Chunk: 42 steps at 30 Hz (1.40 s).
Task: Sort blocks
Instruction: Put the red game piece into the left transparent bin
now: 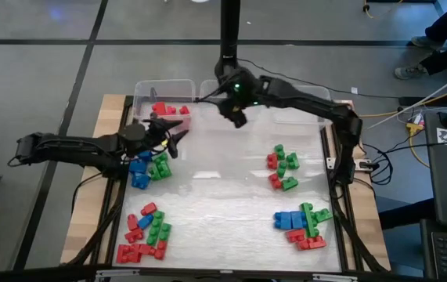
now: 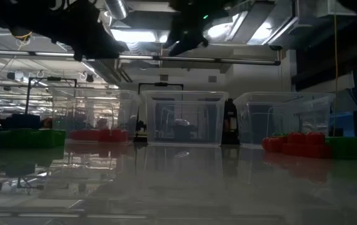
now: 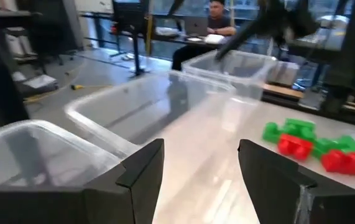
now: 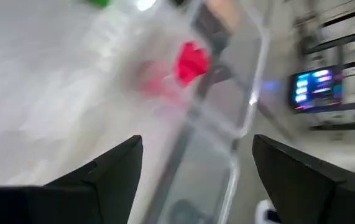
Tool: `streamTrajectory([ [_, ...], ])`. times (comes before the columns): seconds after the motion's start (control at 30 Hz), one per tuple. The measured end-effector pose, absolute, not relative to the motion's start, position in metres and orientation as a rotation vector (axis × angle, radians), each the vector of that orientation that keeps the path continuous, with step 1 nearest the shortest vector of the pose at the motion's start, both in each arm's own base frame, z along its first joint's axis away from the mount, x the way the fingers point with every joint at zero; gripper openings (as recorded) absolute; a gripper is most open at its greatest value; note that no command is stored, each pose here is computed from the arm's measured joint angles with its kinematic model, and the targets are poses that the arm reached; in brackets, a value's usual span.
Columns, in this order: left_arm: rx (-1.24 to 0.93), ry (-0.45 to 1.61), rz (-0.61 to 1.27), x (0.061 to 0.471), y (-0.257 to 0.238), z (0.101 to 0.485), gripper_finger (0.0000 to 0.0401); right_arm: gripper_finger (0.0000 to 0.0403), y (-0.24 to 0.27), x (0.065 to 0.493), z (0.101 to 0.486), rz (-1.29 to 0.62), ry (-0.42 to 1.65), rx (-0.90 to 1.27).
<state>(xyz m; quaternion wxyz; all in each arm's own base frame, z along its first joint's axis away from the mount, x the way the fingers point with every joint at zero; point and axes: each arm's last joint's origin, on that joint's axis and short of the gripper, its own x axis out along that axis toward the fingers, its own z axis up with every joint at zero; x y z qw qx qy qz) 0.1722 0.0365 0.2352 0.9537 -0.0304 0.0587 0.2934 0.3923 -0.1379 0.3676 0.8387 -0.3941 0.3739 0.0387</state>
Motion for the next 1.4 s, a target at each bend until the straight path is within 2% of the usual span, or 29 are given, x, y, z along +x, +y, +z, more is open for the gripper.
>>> streamTrajectory([
  [0.17, -0.076, 0.082, 0.562, 0.186, 0.032, 0.223, 0.0198, 0.0301, -0.122, 0.362, 0.375, 0.15, 0.887, -0.727],
  [0.37, -0.034, 0.16, 0.523, 0.203, 0.026, 0.205, 0.0198, 0.0301, -0.099, 0.338, 0.368, 0.161, 0.93, -0.665],
  [0.77, 0.082, 0.218, 0.509, 0.209, 0.026, 0.198, 0.0198, 0.0301, -0.04, 0.283, 0.301, 0.159, 1.134, -0.467],
  [0.97, 0.102, 0.198, 0.511, 0.209, 0.027, 0.2, 0.0198, 0.0301, -0.02, 0.264, 0.253, 0.251, 1.285, -0.51],
  [1.1, 0.094, 0.179, 0.512, 0.209, 0.027, 0.202, 0.0198, 0.0301, -0.019, 0.257, 0.223, 0.193, 1.373, -0.627],
  [1.4, 0.093, 0.163, 0.513, 0.21, 0.027, 0.203, 0.0198, 0.0301, -0.022, 0.254, 0.212, 0.137, 1.404, -0.729],
])
